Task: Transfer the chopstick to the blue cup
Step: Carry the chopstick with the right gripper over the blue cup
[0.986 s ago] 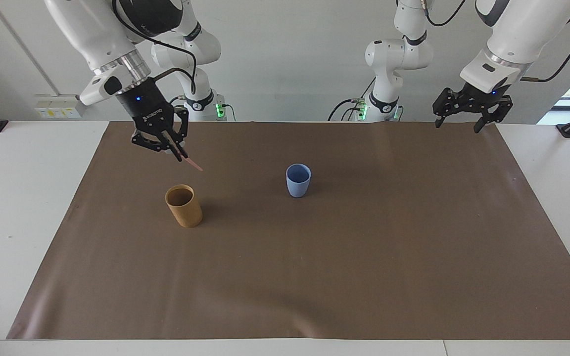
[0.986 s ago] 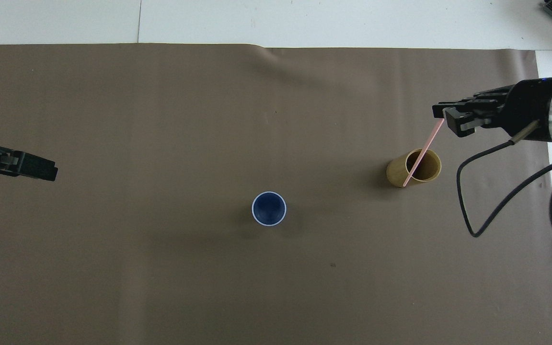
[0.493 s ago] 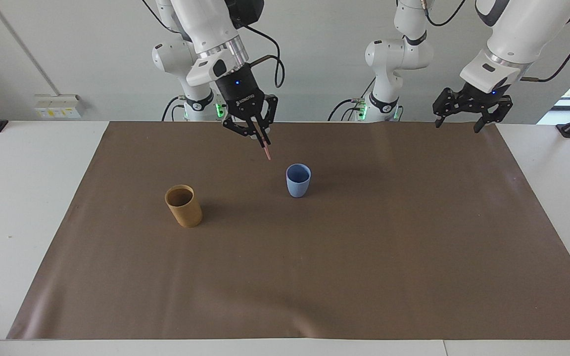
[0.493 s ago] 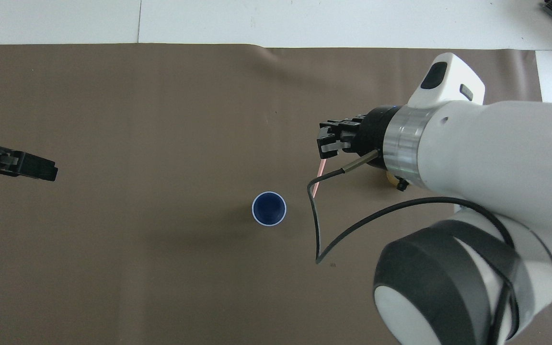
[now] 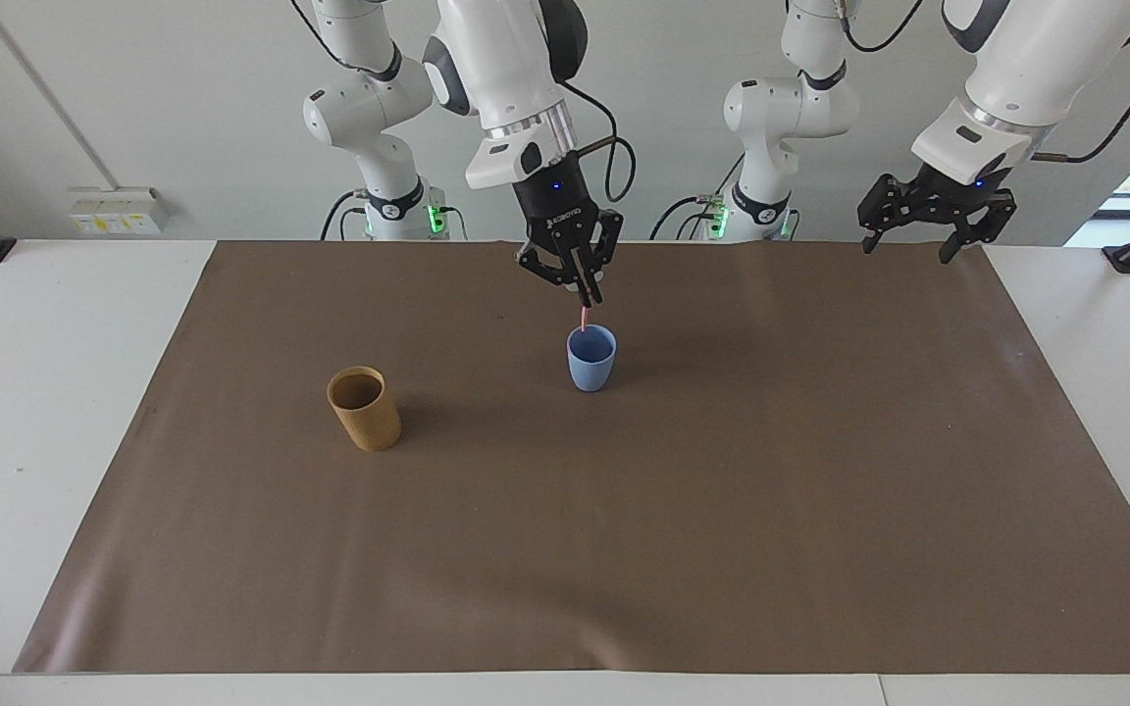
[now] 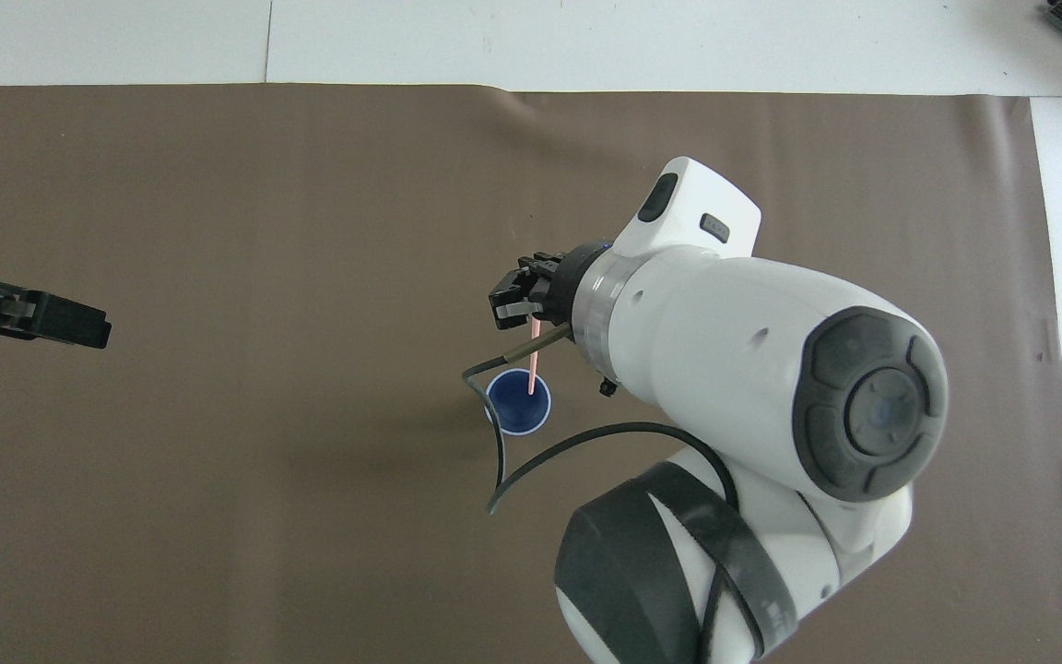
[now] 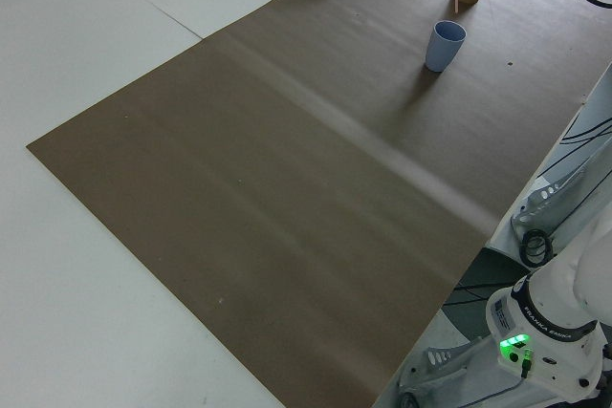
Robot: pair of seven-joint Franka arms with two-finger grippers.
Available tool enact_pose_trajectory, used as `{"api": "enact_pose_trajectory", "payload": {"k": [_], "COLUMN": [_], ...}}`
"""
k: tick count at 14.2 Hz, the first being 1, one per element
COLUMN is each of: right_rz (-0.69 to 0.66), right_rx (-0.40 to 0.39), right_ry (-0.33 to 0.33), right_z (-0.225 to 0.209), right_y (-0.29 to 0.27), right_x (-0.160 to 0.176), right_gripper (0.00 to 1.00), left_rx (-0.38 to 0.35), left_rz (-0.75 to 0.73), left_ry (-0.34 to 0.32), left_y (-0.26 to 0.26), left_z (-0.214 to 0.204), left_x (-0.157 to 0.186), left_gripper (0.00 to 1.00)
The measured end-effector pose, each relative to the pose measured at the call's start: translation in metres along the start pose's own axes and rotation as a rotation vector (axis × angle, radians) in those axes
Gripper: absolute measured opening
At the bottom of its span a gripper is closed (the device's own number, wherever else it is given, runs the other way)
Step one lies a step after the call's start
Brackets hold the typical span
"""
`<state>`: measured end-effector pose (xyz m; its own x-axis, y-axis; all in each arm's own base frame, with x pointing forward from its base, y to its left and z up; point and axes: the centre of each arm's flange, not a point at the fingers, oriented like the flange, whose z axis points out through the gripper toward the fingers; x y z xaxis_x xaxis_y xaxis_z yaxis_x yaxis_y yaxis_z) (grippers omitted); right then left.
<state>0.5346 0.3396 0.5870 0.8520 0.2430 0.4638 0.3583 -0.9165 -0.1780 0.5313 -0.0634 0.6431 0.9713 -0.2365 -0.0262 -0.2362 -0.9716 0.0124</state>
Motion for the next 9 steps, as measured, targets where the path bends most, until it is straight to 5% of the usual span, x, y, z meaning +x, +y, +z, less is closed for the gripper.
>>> {"api": "enact_pose_trajectory", "payload": {"k": [9], "right_rz": [-0.032], "right_rx": [-0.025], "right_ry": [-0.062], "right_z": [0.066], "right_y": [-0.011], "right_x": [-0.029], "right_gripper": [0.08], "left_rx": [0.000], "left_rz": [0.000], "left_ry": [0.000], "left_y": [0.000], "left_z": [0.000], "left_x": [0.000], "left_gripper": [1.00]}}
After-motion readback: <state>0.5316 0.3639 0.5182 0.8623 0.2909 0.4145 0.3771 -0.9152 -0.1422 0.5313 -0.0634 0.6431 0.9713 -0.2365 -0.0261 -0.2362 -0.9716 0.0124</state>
